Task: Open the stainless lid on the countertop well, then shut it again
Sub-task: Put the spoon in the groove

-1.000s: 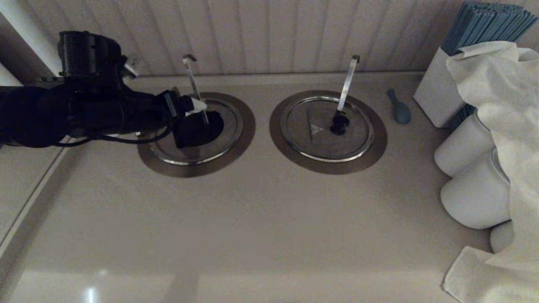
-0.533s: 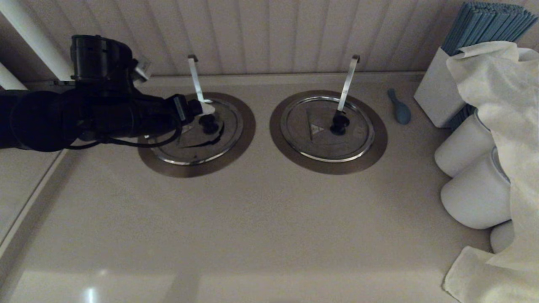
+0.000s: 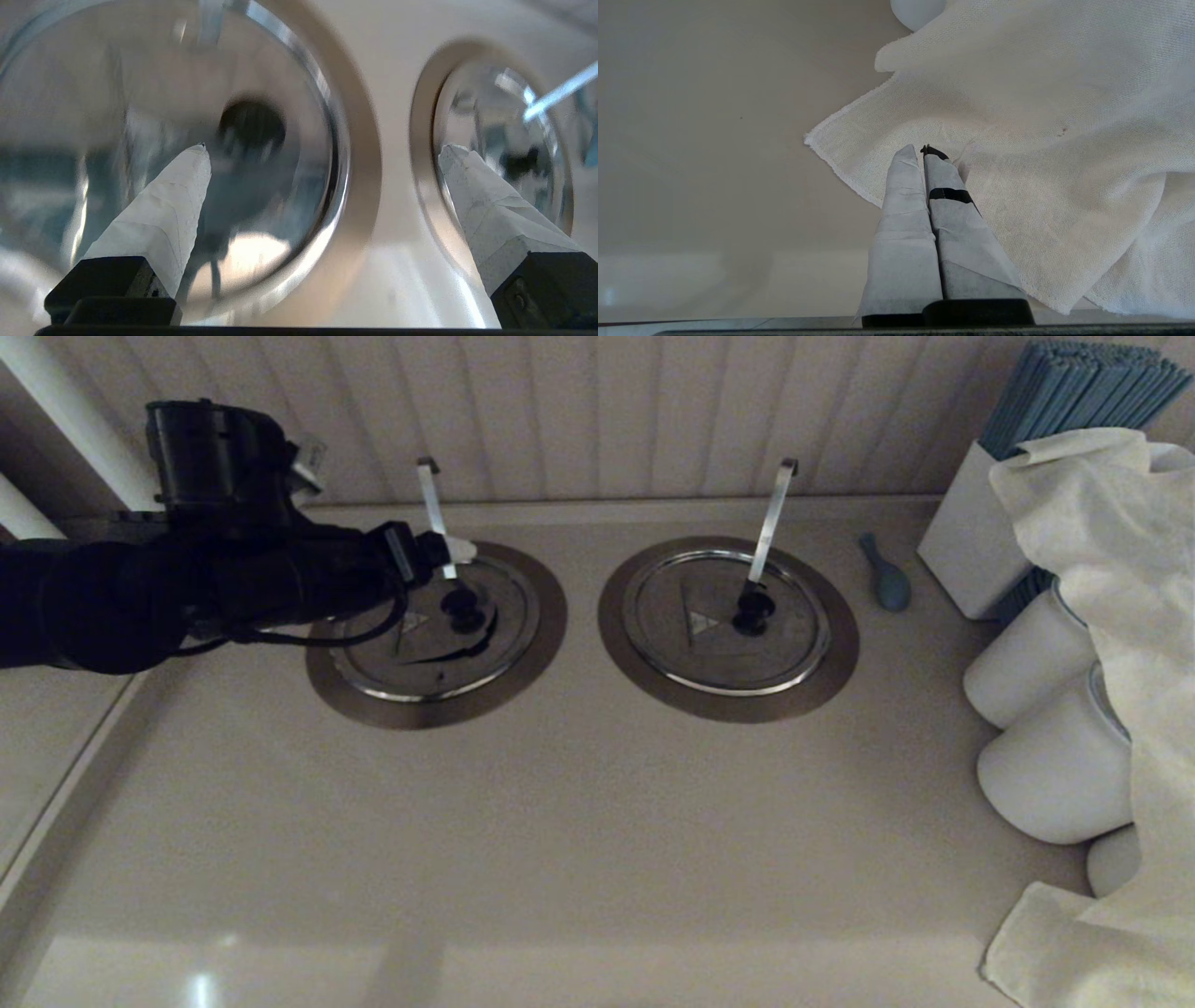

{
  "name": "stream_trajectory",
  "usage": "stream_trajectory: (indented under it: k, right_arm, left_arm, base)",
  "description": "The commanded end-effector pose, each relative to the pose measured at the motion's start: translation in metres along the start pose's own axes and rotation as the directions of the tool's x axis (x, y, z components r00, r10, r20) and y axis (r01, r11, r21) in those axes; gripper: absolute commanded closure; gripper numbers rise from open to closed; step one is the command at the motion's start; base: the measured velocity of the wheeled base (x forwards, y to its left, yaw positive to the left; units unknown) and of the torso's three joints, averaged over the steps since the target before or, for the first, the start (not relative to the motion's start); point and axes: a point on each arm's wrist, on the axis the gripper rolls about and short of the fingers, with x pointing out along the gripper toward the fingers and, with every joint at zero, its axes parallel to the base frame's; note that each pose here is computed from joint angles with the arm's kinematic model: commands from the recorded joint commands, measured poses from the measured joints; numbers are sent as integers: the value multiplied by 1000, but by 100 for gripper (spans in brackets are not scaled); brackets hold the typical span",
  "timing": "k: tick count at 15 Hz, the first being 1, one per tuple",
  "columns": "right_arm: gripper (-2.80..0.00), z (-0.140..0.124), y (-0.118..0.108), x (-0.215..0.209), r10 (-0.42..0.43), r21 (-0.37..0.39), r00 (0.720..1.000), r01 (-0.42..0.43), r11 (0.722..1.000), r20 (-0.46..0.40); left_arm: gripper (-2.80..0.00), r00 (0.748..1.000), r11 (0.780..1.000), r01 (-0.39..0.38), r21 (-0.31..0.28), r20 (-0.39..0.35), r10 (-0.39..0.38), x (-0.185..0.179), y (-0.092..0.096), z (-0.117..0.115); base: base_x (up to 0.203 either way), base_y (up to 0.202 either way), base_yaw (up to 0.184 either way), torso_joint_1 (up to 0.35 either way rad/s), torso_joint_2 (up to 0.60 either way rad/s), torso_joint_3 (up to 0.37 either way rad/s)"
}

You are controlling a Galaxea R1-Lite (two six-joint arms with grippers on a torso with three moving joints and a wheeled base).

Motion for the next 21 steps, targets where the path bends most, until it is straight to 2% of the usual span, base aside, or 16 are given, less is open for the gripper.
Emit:
stream_trajectory:
  k: [1,4,8,12,16,21]
  right_arm:
    - [0,0,0,0,1,0,1000,-1,1000,1]
    - [0,0,0,0,1,0,1000,-1,1000,0]
    - [0,0,0,0,1,0,1000,-1,1000,1]
    - [0,0,0,0,1,0,1000,-1,1000,1]
    - [0,0,0,0,1,0,1000,-1,1000,1]
    - [0,0,0,0,1,0,1000,-1,1000,1]
  left_arm:
    - [-280,1000,1000,9,3,24,-9,25,7,-7]
    - [-280,997,996,18,89,68,-24,67,15,-15]
    - [-280,994,989,-12,147,113,-5,99,24,-14]
    - [-280,980,987,-54,152,196,24,110,34,-10]
    - [-280,967,987,-65,150,253,25,118,44,-3]
    - [-280,942,987,-66,148,335,13,125,44,3]
  base:
    - [0,0,0,0,0,0]
    - [0,0,0,0,0,0]
    - [0,0,0,0,0,0]
    - [0,0,0,0,0,0]
    - [0,0,0,0,0,0]
    - [0,0,0,0,0,0]
